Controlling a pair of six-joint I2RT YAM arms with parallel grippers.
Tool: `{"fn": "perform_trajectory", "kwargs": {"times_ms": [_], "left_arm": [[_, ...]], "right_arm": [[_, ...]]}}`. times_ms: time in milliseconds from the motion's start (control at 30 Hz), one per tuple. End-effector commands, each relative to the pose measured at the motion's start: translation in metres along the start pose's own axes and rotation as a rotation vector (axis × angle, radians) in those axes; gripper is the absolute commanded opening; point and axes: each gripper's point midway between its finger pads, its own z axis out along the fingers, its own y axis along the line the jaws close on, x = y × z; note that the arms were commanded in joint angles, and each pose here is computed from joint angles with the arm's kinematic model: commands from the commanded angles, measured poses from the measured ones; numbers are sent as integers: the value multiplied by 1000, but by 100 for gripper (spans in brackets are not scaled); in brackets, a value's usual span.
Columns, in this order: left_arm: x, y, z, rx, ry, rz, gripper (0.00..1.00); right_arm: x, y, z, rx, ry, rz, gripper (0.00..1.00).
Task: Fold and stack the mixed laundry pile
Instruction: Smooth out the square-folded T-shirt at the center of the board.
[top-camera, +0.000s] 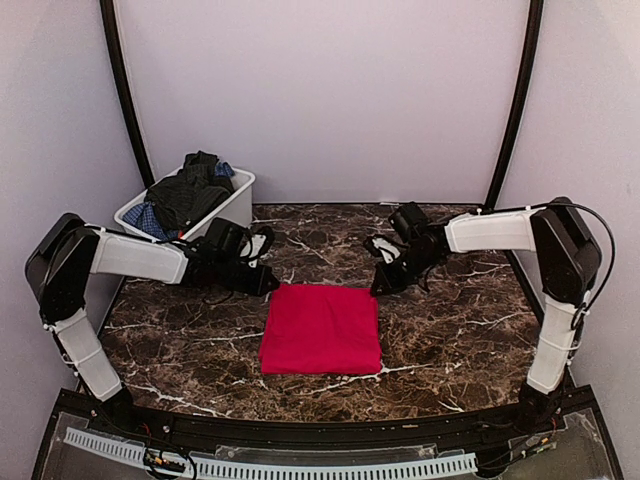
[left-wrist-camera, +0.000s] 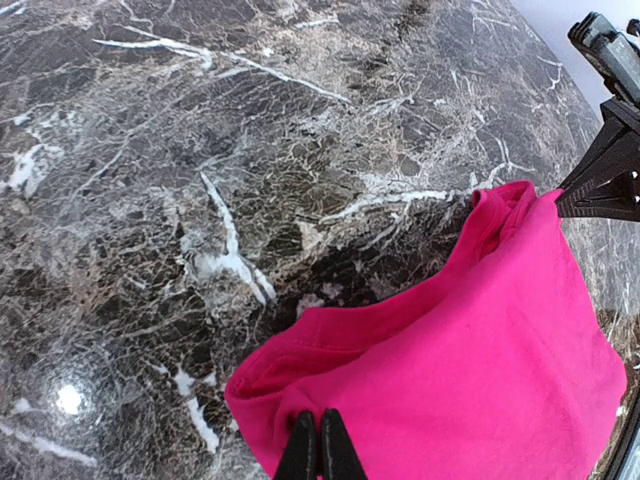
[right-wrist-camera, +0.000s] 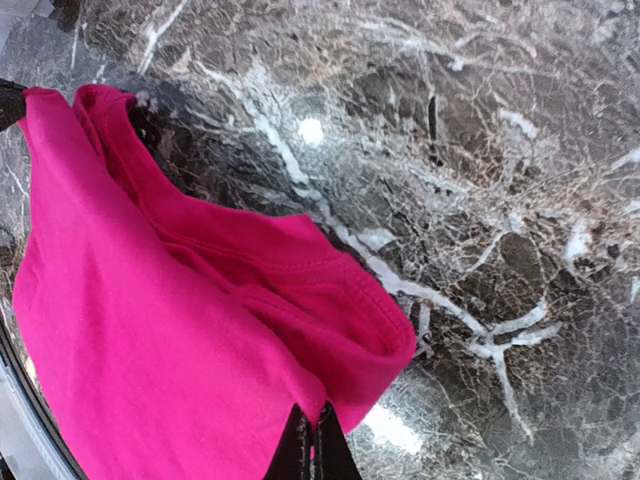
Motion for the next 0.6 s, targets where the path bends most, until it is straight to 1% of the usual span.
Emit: {"fn": "perform_trajectory", "kwargs": {"times_ms": [0,167,233,433,533,567], "left_arm": [[-14,5,-32,-61,-62,-26,0],[-24,6,-47,-94,-88,-41,0],[-23,12,-47,-123,-69,-54,0],[-17,43,-29,-195,-25,-133,0],[-11,58,-12,-226,2,-146,0],[-16,60,-9,-231,-7,-144,0]], "right_arm": [[-22,12,-31,19,-108,-30,0],[-31,8,-43,54,-157,-23,0],[-35,3,-44,67,-171,-12,0],[-54,-9,-27,84,-194,5,0],[-63,-17,-16,108,-206,19,0],[-66,-20,-13,120,-210,24,0]]}}
